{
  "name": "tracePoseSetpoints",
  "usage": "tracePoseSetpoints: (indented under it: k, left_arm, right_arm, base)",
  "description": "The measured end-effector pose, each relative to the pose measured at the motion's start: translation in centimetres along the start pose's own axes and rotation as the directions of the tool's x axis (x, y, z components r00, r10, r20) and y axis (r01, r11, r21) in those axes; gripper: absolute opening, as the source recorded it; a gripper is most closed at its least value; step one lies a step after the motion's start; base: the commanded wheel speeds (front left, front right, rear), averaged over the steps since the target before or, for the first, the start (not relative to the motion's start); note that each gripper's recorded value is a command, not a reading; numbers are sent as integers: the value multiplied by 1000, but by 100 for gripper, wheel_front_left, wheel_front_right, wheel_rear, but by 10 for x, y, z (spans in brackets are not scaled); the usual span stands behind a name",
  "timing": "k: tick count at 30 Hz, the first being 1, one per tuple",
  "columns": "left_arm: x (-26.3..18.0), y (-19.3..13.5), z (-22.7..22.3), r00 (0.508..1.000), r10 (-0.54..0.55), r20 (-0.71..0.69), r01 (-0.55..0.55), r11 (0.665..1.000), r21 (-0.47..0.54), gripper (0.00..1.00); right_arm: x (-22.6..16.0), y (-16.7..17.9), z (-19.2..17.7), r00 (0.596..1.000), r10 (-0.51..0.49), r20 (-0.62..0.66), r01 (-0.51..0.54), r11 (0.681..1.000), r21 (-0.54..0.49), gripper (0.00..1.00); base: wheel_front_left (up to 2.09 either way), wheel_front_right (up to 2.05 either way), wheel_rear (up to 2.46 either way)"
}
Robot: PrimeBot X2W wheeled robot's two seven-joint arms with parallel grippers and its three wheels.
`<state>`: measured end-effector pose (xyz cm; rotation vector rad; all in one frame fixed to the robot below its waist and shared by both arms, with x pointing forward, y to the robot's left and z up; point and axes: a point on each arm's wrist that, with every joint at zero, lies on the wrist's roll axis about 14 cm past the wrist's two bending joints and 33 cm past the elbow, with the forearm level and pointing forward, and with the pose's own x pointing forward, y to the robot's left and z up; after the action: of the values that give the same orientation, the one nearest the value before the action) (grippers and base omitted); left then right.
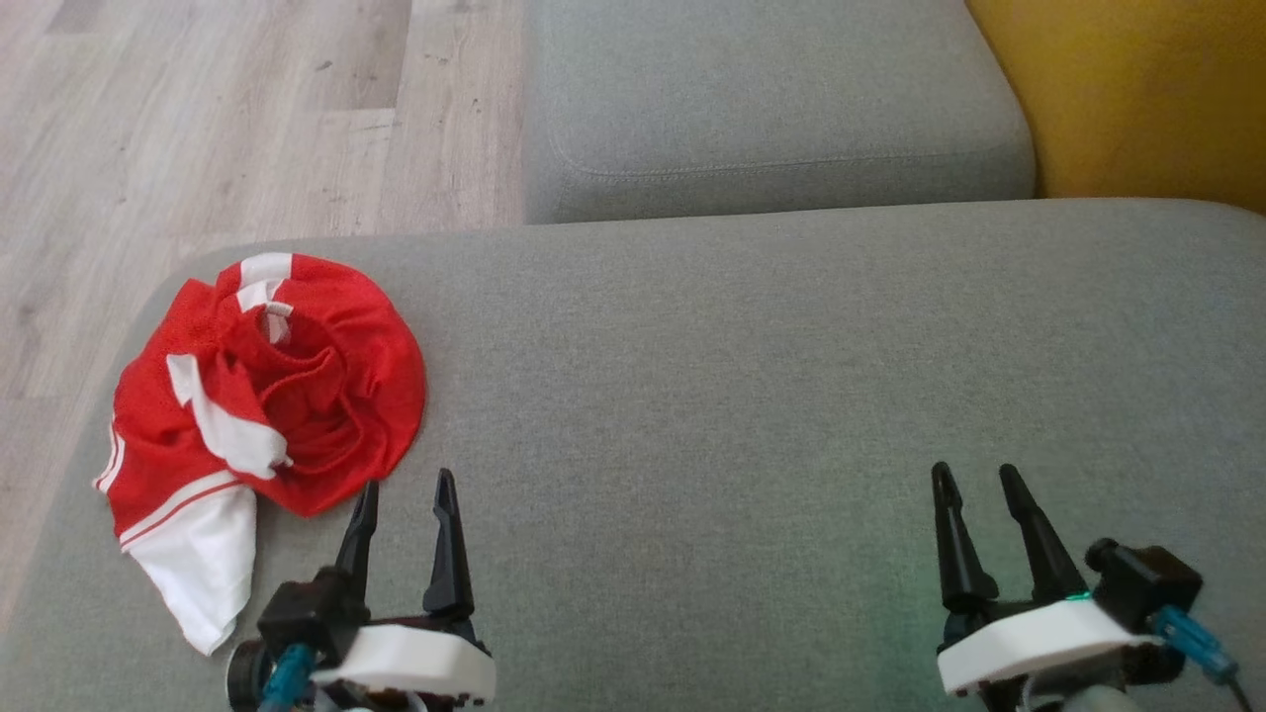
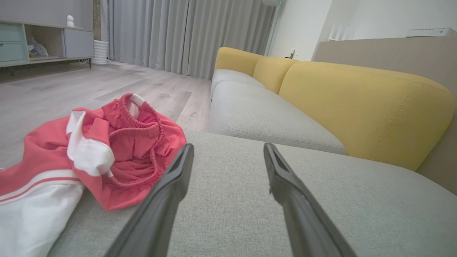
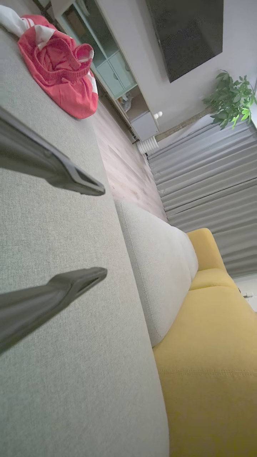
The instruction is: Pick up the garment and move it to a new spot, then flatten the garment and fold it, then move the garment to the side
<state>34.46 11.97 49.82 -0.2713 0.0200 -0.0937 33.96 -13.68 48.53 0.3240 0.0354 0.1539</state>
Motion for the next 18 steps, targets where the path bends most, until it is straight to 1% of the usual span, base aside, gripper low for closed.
tracePoseSetpoints:
  k: [8, 11, 18]
  left_arm:
    - [-2, -3, 6, 999, -17, 38, 13, 995, 99, 100]
    - [-2, -6, 7, 998, -32, 46, 26, 991, 129, 100]
    - [-4, -15, 6, 996, -72, 58, 58, 977, 207, 100]
  right_arm:
    - [-4, 4, -3, 1000, 21, -2, -21, 996, -91, 100]
    - [-5, 0, -3, 1000, 12, 0, -12, 993, -118, 100]
    - [-6, -1, -3, 1000, 21, 4, -20, 981, -195, 100]
  base:
    - [0, 0, 0]
    - [0, 0, 0]
    - [0, 0, 0]
